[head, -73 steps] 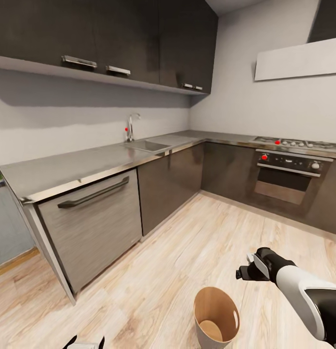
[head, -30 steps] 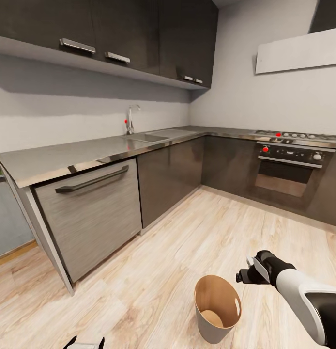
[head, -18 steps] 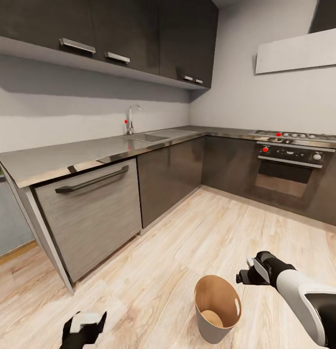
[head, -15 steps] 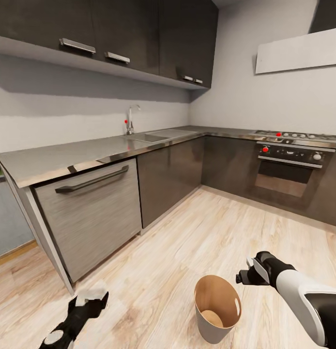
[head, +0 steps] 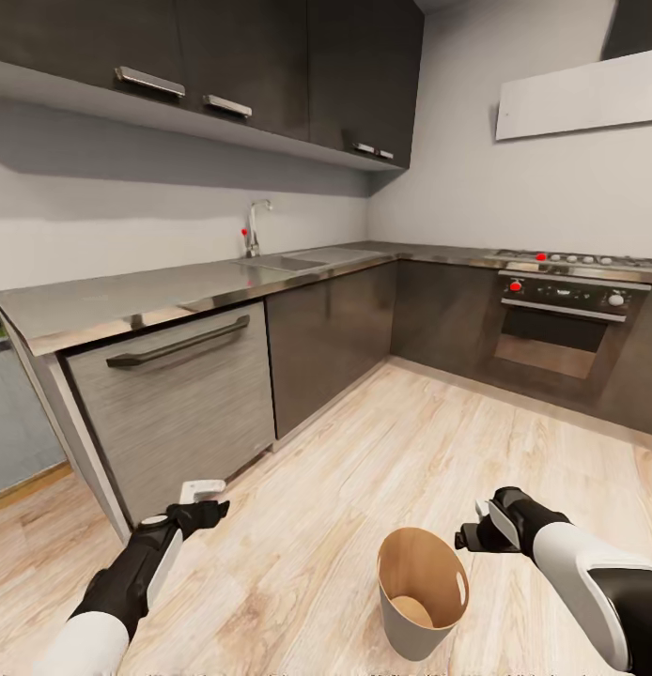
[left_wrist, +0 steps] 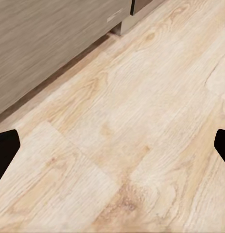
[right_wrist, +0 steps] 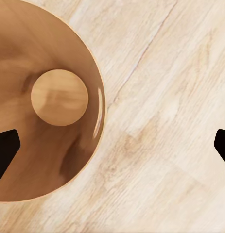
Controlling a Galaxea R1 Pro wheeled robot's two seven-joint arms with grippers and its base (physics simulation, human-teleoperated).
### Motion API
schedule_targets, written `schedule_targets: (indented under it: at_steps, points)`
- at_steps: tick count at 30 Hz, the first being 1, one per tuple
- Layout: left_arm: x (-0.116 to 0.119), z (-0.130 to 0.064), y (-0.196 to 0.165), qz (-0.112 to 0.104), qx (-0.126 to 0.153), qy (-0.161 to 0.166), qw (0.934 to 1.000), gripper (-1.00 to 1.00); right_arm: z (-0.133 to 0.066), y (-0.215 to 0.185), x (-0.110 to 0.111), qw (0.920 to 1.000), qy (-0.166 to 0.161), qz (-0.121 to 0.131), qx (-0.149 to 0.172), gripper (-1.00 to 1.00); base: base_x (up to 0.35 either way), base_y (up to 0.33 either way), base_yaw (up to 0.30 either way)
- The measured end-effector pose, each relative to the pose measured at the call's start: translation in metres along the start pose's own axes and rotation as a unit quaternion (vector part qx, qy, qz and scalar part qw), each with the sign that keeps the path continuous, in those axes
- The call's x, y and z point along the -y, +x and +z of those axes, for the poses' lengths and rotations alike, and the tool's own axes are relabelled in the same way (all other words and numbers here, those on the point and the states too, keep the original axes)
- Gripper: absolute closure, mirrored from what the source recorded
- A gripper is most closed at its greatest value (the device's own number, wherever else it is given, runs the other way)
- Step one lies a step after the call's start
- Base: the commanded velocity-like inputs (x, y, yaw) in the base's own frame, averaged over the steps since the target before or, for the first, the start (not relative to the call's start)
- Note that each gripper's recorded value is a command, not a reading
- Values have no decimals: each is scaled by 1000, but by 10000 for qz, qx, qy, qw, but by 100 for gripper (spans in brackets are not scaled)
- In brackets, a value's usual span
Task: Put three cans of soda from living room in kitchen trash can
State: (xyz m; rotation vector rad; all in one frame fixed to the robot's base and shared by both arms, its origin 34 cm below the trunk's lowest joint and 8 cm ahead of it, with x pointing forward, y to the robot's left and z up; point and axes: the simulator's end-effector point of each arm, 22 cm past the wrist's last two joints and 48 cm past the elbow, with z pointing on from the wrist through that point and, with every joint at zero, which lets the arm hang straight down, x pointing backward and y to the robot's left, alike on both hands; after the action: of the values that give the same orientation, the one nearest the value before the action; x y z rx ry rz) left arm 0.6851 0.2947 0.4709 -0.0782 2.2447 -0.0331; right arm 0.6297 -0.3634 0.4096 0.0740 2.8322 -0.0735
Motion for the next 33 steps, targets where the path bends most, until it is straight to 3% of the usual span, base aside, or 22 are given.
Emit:
schedule_targets:
  at_steps: [21, 33]
  points:
    - [-8, 25, 44, -23, -72, -211, 9997, -100, 47, 38, 1, 9999, 14, 6, -116, -100, 0, 0, 0]
    - [-9, 25, 44, -28, -60, -208, 9998, -100, 48, 42, -1, 9999, 9, -12, -152, -100, 77, 0, 0]
